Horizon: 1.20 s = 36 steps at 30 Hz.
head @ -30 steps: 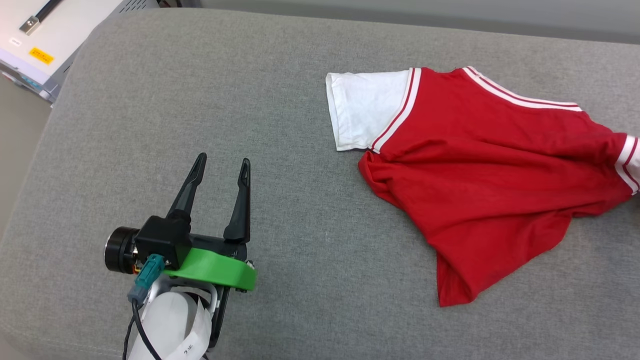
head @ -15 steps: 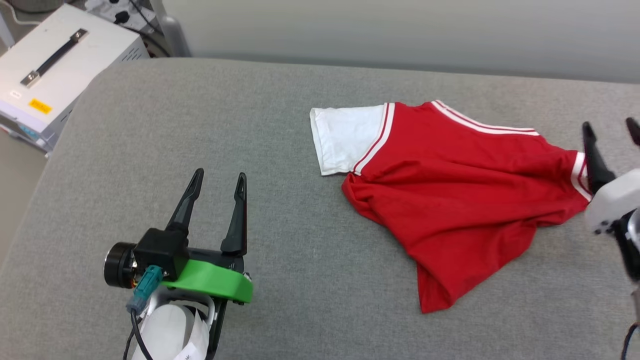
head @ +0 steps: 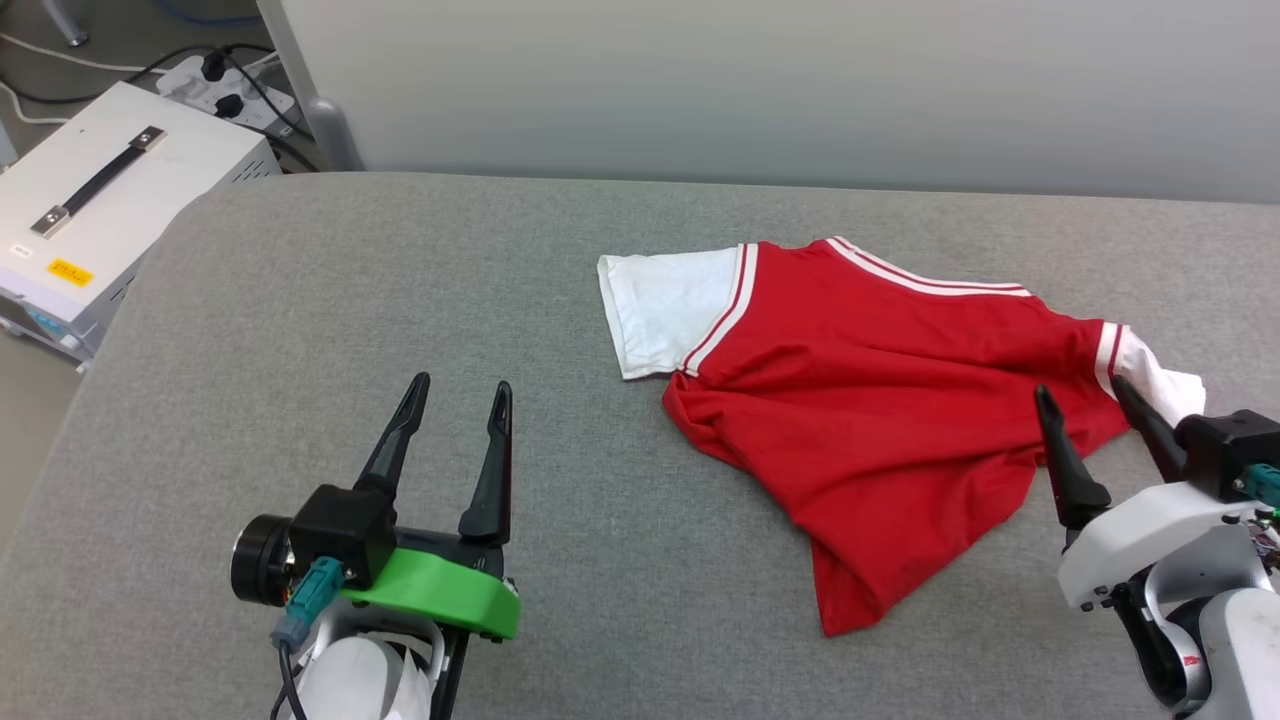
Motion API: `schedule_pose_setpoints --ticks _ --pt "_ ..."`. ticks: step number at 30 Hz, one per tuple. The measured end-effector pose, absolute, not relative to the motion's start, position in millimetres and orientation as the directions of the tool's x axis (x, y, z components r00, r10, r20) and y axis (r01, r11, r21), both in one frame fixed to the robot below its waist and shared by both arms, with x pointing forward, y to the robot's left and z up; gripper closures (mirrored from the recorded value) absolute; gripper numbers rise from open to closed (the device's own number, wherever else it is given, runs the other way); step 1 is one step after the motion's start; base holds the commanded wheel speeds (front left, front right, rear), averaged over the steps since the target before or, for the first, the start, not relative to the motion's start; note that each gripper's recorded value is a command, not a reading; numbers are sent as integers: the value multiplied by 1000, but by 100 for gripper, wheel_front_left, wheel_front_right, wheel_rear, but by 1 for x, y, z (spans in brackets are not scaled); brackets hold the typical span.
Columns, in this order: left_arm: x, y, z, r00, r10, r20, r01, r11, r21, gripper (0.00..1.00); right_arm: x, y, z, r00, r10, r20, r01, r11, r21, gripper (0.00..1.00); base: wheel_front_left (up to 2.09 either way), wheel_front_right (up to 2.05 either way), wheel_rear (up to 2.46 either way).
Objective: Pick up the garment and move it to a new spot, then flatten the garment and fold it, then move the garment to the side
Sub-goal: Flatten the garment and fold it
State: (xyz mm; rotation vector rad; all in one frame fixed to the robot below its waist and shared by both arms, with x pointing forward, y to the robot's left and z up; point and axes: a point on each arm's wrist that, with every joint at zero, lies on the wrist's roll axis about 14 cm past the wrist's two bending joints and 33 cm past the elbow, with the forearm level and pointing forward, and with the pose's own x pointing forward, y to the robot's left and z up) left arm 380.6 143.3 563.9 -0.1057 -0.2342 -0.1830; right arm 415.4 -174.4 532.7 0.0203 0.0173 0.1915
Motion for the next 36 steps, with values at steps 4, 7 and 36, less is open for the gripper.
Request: schedule_pose_setpoints --ticks 4,7,36 --pt "380 147 560 960 -160 230 183 980 -82 0 418 -159 525 968 241 -76 -240 971 13 0 0 0 0" --pt "379 150 557 964 -151 221 172 982 -82 0 417 -145 509 939 288 -186 -291 957 10 0 0 0 0" --pt "371 210 529 992 26 123 -18 998 -64 0 405 -89 370 356 338 -871 -550 830 97 91 0 0 0"
